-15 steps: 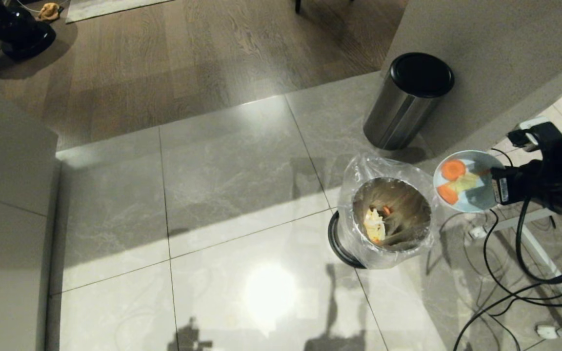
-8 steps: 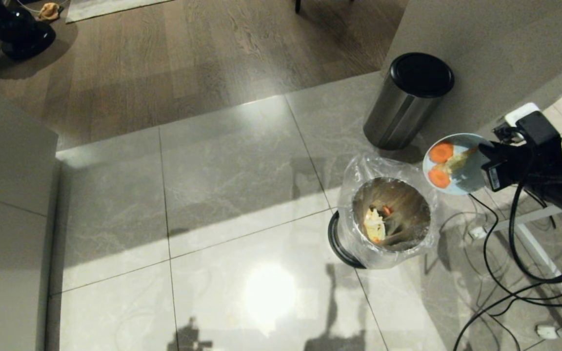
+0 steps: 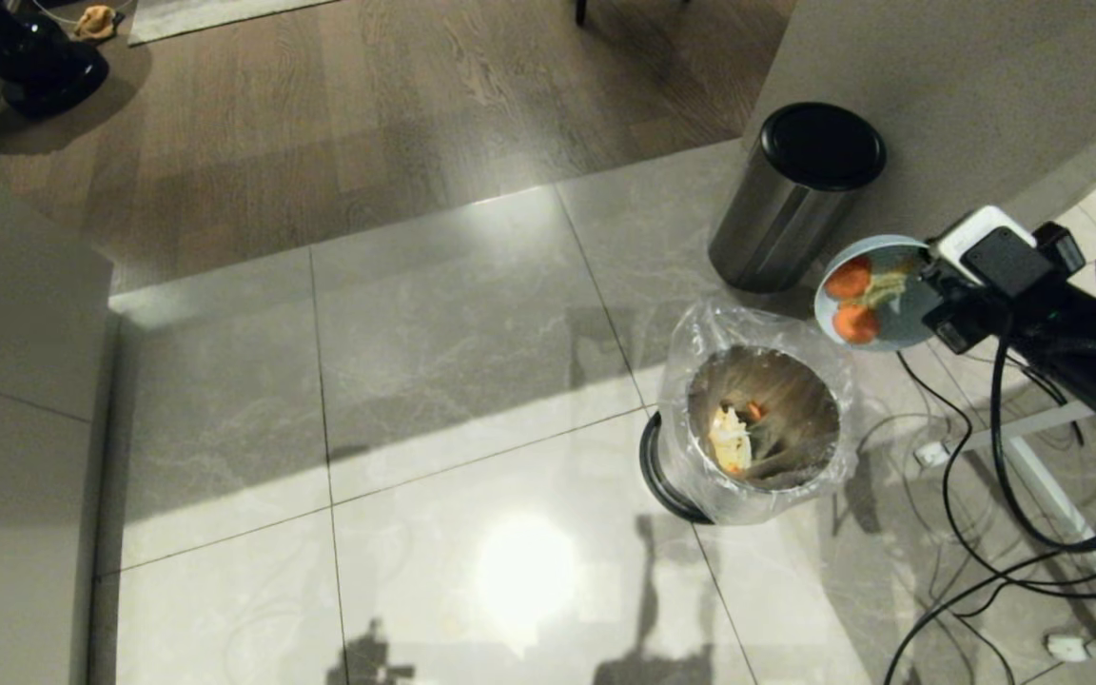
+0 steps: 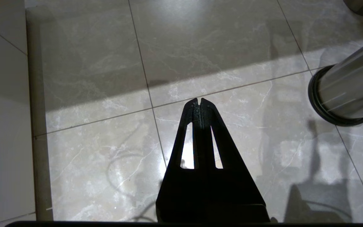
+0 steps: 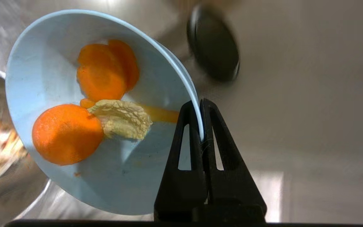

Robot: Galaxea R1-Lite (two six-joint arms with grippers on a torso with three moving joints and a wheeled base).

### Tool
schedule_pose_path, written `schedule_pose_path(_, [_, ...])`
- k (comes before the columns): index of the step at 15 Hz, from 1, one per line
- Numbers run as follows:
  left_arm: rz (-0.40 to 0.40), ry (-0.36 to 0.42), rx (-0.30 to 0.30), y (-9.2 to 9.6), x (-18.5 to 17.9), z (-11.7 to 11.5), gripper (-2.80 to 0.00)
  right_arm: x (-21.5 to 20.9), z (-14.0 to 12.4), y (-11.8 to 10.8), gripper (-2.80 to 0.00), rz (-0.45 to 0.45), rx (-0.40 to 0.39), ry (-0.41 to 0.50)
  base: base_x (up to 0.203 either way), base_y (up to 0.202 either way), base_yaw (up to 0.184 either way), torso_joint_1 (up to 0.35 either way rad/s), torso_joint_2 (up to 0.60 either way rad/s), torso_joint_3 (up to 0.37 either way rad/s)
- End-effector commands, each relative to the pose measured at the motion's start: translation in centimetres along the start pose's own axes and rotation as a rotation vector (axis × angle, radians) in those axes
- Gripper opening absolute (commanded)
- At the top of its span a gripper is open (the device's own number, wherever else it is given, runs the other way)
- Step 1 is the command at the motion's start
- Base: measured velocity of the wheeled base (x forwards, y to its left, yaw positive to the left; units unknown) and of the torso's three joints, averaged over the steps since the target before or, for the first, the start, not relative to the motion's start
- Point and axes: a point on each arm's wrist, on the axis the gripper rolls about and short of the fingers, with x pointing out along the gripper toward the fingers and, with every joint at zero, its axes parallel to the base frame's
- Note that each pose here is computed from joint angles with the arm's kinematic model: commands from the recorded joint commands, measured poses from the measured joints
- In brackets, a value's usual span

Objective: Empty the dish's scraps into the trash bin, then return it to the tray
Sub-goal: Pour the leftover food from the bowl into the trash can

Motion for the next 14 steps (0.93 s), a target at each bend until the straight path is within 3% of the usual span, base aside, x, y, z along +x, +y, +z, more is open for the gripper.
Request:
schedule_pose_path(1, [0.001, 0.000, -0.001, 0.0, 0.0, 0.0, -2.80, 0.2, 0.5, 0.3, -2.80, 0.016, -0.045, -0.077, 0.000, 0.000, 0.000, 0.000, 0.00, 0.000])
schedule_pose_path(7, [0.000, 0.000, -0.001, 0.0, 0.0, 0.0, -2.80, 0.0, 1.2, 0.5, -2.80, 0.093, -0.267, -0.303, 0.000, 0.000, 0.000, 0.000, 0.00, 0.000])
schedule_pose_path(10, [0.001, 0.000, -0.001, 0.0, 0.0, 0.0, -2.80, -0.5, 0.8, 1.1, -2.80, 0.131, -0.310, -0.345, 0.000, 0.000, 0.000, 0.000, 0.00, 0.000])
schedule_pose_path(12, [0.000, 0.000, -0.001, 0.0, 0.0, 0.0, -2.80, -0.8, 0.7, 1.5, -2.80, 0.122, -0.344, -0.393, 0.000, 0.000, 0.000, 0.000, 0.00, 0.000])
schedule_pose_path(14, [0.001, 0.000, -0.001, 0.0, 0.0, 0.0, -2.80, -0.7, 0.6, 1.5, -2.80, 0.051, -0.366, -0.431, 0.000, 0.000, 0.000, 0.000, 0.00, 0.000])
